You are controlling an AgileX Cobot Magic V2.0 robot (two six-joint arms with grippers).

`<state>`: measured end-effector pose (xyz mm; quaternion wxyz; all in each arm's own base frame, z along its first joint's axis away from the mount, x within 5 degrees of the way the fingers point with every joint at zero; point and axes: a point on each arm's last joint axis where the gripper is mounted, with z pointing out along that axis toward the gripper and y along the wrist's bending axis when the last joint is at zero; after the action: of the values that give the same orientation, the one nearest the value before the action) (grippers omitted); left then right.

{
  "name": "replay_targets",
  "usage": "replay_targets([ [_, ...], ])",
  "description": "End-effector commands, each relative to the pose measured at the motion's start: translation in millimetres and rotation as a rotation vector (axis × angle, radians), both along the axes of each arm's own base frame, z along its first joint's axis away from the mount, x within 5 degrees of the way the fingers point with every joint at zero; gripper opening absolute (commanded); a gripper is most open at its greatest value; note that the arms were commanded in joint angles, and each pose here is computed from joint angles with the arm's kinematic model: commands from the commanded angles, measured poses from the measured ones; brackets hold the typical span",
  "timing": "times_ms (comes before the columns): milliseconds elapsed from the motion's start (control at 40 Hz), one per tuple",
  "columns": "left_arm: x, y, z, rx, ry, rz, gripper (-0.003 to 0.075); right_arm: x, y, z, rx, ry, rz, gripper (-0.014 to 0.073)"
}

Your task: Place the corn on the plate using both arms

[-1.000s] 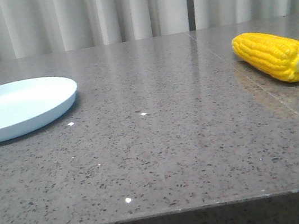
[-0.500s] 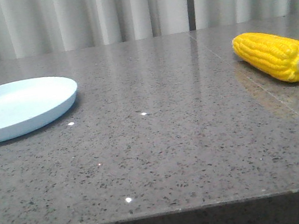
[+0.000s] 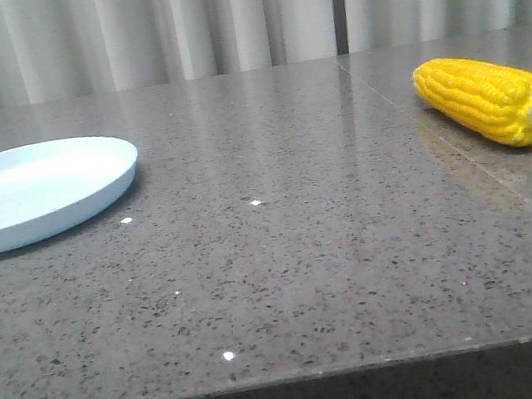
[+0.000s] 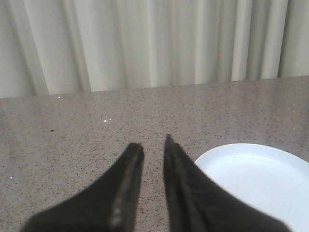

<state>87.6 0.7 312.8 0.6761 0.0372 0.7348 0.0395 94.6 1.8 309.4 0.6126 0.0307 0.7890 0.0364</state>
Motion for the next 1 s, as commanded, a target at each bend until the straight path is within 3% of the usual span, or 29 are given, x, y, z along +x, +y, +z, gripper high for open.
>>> replay_targets([
  [0,1,-1,18,-0.015,-0.101,-0.007,0.041,2,-1,18,-0.002,-0.101,-0.008,0.0344],
  [75,1,-1,18,-0.015,-0.101,-0.007,0.0564,2,-1,18,-0.002,-0.101,-0.008,0.0494],
  [125,1,-1,18,-0.015,-0.101,-0.007,0.0609,2,-1,18,-0.002,-0.1,-0.008,0.056],
  [200,1,-1,18,-0.015,-0.103,-0.007,0.0614,2,-1,18,-0.002,-0.1,-0.008,0.061],
  [425,12,-2,18,-0.071,-0.05,-0.012,0.0557,2,-1,18,-0.002,-0.1,-0.008,0.0613],
  [575,43,-7,23,-0.073,0.118,-0.045,0.0545,2,-1,18,-0.002,-0.1,-0.008,0.0613],
  [800,108,-22,16,-0.042,0.578,-0.083,0.0545,2,-1,18,-0.002,-0.1,-0.008,0.0613],
  [975,152,-27,4,-0.036,0.79,-0.073,0.0545,2,-1,18,-0.002,-0.1,-0.008,0.0613],
])
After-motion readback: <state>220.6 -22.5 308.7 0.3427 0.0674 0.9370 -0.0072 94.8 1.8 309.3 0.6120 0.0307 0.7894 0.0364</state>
